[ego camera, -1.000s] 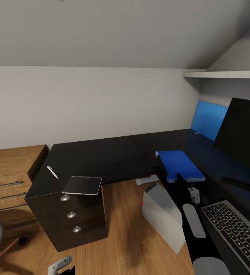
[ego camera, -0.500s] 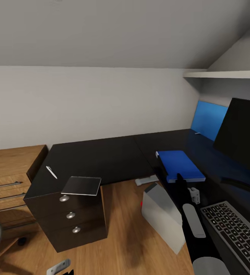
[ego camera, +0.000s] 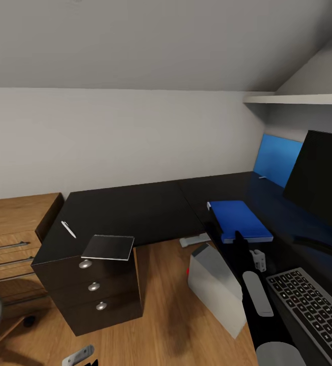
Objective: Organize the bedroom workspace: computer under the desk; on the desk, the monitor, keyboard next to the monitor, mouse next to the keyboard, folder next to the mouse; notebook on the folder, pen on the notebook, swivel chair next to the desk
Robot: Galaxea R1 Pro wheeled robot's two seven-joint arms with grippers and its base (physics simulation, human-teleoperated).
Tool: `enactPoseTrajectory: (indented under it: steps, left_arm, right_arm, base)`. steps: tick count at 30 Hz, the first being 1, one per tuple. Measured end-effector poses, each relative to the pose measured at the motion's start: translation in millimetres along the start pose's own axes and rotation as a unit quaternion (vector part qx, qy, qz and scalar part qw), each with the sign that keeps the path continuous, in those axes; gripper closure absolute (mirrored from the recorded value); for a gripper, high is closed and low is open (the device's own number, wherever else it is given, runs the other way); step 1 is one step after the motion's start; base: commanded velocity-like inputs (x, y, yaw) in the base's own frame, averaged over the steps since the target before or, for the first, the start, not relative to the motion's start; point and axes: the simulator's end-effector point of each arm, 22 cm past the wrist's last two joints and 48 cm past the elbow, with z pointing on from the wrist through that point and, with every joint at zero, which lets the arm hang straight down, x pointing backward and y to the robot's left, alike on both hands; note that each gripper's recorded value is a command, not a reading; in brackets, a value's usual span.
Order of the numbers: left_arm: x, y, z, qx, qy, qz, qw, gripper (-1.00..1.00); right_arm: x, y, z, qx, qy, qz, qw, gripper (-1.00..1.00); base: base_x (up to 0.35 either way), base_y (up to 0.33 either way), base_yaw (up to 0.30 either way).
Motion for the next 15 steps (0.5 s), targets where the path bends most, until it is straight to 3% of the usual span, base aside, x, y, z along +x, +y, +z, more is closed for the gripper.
enactPoseTrajectory:
  steps: [15]
  left_arm:
    - [3.3,0.3,0.5,-0.001,0.003,0.000,1.0000,-1.00]
  right_arm:
    - [0.1,0.1,0.0,0.000,0.000,-0.001,1.0000,1.00]
  base:
    - [0.030,0.000,0.000]
